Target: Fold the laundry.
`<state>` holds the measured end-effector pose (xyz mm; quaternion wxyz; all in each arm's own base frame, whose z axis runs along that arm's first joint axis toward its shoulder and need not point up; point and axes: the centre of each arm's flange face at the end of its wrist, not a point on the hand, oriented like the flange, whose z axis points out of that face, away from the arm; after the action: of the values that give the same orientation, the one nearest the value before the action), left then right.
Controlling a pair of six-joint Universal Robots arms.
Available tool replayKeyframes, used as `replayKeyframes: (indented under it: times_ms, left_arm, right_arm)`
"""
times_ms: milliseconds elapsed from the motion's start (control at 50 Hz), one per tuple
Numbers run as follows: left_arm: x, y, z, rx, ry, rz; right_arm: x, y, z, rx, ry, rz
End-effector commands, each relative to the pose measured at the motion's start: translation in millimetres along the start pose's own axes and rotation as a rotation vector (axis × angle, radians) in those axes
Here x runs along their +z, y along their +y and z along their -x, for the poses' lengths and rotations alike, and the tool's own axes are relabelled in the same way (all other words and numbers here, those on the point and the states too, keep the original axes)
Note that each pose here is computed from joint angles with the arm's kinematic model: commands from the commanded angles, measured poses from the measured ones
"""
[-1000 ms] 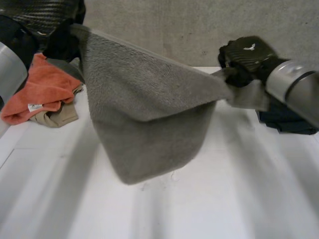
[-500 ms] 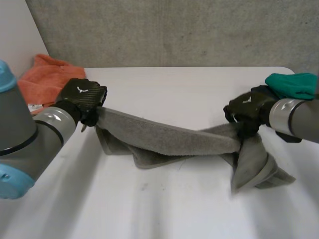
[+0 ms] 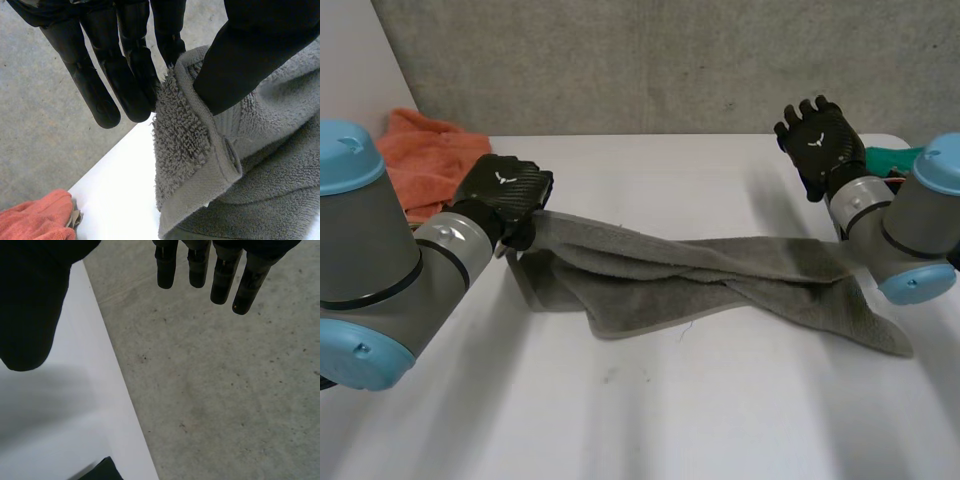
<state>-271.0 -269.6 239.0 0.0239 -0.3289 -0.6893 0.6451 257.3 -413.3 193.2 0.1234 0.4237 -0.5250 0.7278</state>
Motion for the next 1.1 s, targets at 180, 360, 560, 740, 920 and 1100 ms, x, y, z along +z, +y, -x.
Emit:
replayKeyframes:
  times_ms: [180,360,560,740,920,1100]
  left_arm:
    - [-0.5,-6.5,2.9,0.002,-0.013,-0.025]
    - [-1.3,-17.1,8.2,0.002,-0.032,-0.067]
    - [-8.3,-35.3,15.4,0.004,-0.058,-0.124]
    - [-15.9,-47.1,21.1,-0.020,-0.073,-0.161]
    - [-19.4,-50.9,40.6,-0.021,-0.129,-0.170]
    - [-21.6,-36.6,49.0,-0.019,-0.113,-0.109]
  right_arm:
    - [-73.6,-13.7,-9.8,0.491,-0.277,0.410]
    - [-76.0,14.5,5.9,0.561,-0.323,0.502]
    - [-52.5,43.9,22.8,0.526,-0.267,0.432]
    - [-33.0,57.1,26.6,0.506,-0.224,0.377]
    - [-42.3,-2.5,-44.3,0.427,-0.120,0.249]
    - [-105.4,-72.1,-89.2,0.276,-0.248,0.288]
